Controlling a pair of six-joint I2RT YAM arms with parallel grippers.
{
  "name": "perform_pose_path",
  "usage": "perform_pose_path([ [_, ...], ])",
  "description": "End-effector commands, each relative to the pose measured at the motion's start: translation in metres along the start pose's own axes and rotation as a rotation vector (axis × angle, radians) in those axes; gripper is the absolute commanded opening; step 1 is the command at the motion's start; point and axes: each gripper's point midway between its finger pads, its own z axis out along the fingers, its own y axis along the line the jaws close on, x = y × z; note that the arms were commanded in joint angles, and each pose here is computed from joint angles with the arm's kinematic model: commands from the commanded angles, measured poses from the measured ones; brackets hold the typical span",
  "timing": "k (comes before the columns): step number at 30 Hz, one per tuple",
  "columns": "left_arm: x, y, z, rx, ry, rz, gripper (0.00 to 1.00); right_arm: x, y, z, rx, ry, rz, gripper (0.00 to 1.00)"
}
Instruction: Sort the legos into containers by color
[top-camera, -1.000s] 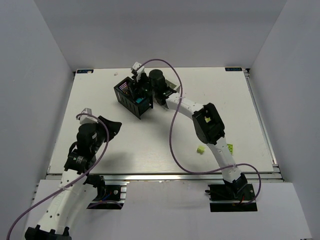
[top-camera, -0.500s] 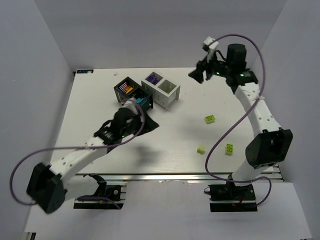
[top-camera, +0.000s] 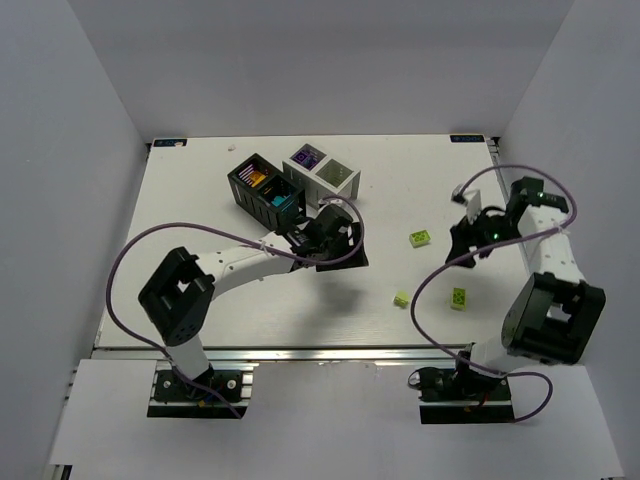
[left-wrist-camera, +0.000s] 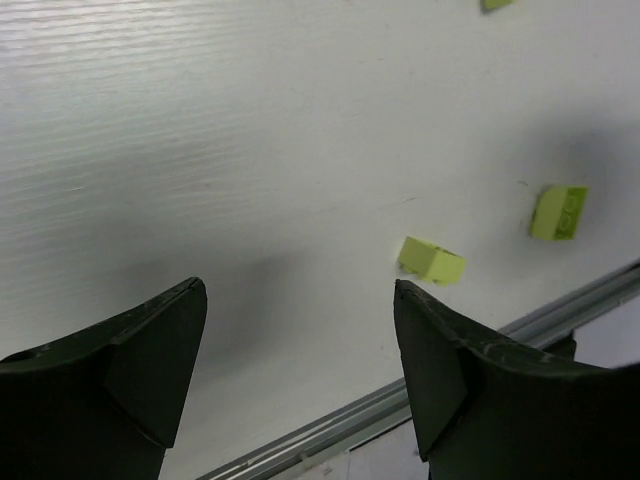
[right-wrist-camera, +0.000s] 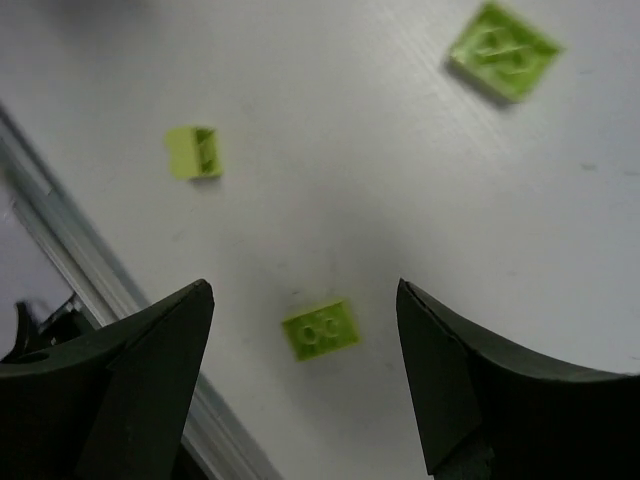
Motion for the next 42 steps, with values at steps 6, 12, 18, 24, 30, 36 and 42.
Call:
perform_pose_path([
  [6, -0.029, 0.011, -0.051, -0.042, -0.168, -0.037, 0.87, 0.036, 0.048, 0.029, -0.009, 0.099, -0.346, 0.81],
  [12, -0.028, 0.033, -0.076, -0.05, -0.258, -0.101, 0.92, 0.025, 0.071, 0.069, 0.019, 0.152, -0.358, 0.8],
  [18, -0.031, 0.062, -0.112, -0.111, -0.362, -0.162, 0.94, 0.02, 0.081, 0.093, 0.067, 0.214, -0.257, 0.79],
  [24, -0.028, 0.086, -0.145, -0.107, -0.456, -0.241, 0.94, 0.026, 0.099, 0.109, 0.027, 0.273, -0.224, 0.75],
  [30, -0.022, 0.104, -0.163, -0.1, -0.506, -0.299, 0.94, 0.035, 0.109, 0.12, 0.013, 0.323, -0.216, 0.69],
  [36, -0.021, 0.107, -0.165, -0.101, -0.516, -0.31, 0.94, 0.053, 0.101, 0.13, 0.048, 0.423, -0.212, 0.65],
  [42, -0.024, 0.11, -0.167, -0.126, -0.529, -0.304, 0.95, 0.069, 0.104, 0.131, 0.029, 0.477, -0.231, 0.56],
])
